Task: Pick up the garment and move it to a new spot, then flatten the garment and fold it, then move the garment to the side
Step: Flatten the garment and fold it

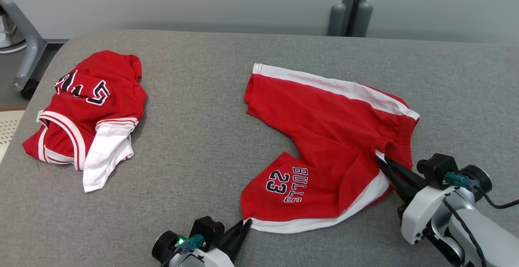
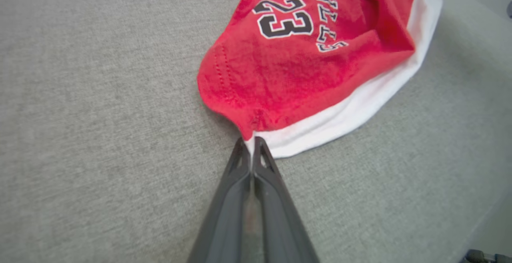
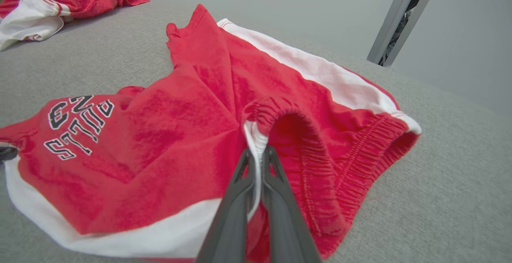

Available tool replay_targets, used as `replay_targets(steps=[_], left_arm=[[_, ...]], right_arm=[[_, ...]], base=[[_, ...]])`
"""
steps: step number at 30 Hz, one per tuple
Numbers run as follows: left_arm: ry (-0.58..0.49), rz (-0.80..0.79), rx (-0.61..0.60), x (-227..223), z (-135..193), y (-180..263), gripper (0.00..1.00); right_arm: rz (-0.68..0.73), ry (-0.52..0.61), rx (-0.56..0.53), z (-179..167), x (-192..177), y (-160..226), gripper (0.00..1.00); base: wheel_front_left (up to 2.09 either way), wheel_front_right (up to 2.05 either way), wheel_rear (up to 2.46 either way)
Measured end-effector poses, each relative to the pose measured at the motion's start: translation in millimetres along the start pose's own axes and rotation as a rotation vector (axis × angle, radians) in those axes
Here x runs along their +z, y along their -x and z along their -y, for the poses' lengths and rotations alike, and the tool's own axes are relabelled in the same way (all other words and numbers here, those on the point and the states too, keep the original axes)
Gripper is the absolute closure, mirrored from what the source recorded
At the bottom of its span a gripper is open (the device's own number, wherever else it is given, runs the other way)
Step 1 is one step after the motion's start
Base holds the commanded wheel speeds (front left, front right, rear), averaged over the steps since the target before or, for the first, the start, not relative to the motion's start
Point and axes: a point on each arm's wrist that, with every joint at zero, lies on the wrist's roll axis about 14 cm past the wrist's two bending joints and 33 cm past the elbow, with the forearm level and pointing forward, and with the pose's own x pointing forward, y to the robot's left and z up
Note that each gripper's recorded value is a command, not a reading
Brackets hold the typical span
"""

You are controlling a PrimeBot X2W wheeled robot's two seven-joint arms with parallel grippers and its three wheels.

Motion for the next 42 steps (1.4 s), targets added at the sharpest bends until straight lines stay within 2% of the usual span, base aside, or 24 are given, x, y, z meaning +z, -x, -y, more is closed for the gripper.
replay_targets(steps=[3, 9, 13, 17, 24, 28, 32, 36, 39, 42], left_arm=[[0.004, 0.014, 0.006, 4, -1, 1, 1.00], [0.060, 0.140, 0.072, 35, -19, 12, 1.00], [0.065, 0.259, 0.102, 74, -35, 14, 1.00], [0.016, 0.383, 0.090, 129, -46, 9, 1.00], [-0.134, 0.515, -0.002, 243, -53, -29, 1.00], [-0.178, 0.606, -0.010, 331, -68, -49, 1.00], [-0.242, 0.671, 0.009, 401, -84, -69, 1.00], [-0.276, 0.718, 0.008, 446, -91, -94, 1.00], [-0.329, 0.731, 0.006, 465, -93, -114, 1.00], [-0.335, 0.747, 0.006, 476, -98, -132, 1.00]], right_arm=[[0.015, -0.018, 0.006, -4, 4, 3, 1.00], [0.067, -0.077, 0.017, -17, 14, 24, 1.00], [0.150, -0.119, -0.009, -9, 39, 34, 1.00], [0.252, -0.195, -0.047, 5, 70, 35, 1.00], [0.443, -0.366, -0.127, 63, 151, 3, 1.00], [0.530, -0.392, -0.173, 109, 209, -22, 1.00], [0.599, -0.399, -0.186, 141, 261, -49, 1.00], [0.674, -0.401, -0.217, 175, 300, -67, 1.00], [0.693, -0.368, -0.254, 198, 310, -80, 1.00], [0.688, -0.292, -0.287, 215, 313, -92, 1.00]], base=[[0.00, 0.00, 0.00], [0.00, 0.00, 0.00], [0.00, 0.00, 0.00], [0.00, 0.00, 0.00], [0.00, 0.00, 0.00], [0.00, 0.00, 0.00], [0.00, 0.00, 0.00], [0.00, 0.00, 0.00], [0.00, 0.00, 0.00], [0.00, 0.00, 0.00]])
